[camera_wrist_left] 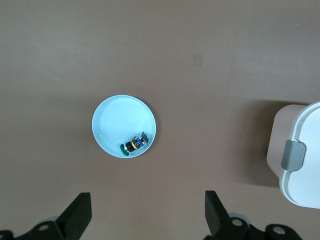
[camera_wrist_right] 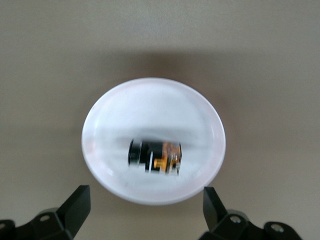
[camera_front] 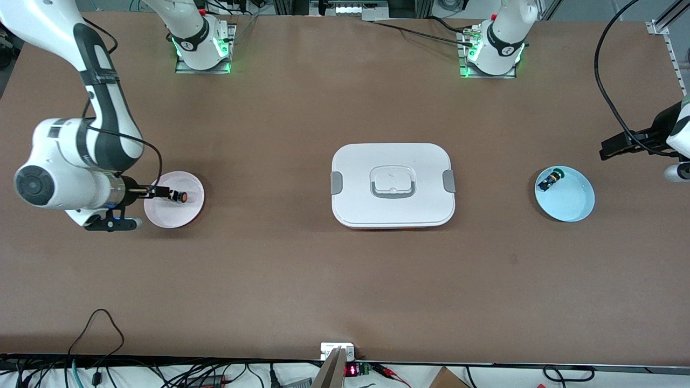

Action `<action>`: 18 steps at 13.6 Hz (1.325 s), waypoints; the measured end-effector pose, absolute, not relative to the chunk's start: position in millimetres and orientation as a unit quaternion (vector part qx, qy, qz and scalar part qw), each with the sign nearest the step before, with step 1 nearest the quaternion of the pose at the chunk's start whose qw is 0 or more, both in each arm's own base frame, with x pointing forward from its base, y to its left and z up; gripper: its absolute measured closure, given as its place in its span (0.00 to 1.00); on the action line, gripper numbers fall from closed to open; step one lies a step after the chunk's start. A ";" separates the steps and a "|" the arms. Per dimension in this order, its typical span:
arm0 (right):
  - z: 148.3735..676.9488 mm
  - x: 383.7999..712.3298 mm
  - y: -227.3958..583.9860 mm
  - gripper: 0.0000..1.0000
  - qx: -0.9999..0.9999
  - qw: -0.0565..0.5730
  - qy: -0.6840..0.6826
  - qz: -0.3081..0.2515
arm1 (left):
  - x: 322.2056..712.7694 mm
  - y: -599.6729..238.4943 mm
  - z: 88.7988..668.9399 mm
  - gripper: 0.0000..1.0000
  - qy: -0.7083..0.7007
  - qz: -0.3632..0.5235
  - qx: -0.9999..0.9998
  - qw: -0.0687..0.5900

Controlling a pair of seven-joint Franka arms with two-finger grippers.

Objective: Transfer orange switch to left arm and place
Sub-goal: 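Lower the right gripper onto the orange switch and close it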

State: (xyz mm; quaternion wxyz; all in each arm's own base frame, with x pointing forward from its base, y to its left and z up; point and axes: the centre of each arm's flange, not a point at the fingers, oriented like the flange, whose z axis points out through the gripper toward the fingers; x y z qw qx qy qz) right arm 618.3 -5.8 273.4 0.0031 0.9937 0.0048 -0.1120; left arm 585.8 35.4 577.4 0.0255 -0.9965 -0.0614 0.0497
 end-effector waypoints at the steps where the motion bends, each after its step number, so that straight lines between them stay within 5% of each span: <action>1: 260.2 613.0 -5.6 0.00 0.995 0.003 0.005 -0.098 | 585.8 35.5 577.4 0.00 -0.061 0.050 -0.997 0.026; 6: 232.6 594.4 -4.1 0.00 1.000 0.004 0.006 -0.028 | 585.8 35.4 577.4 0.00 -0.061 0.050 -0.997 0.026; 18: 203.0 567.8 -5.2 0.00 0.999 -0.010 -0.023 -0.032 | 585.8 35.4 577.4 0.00 -0.061 0.050 -0.997 0.026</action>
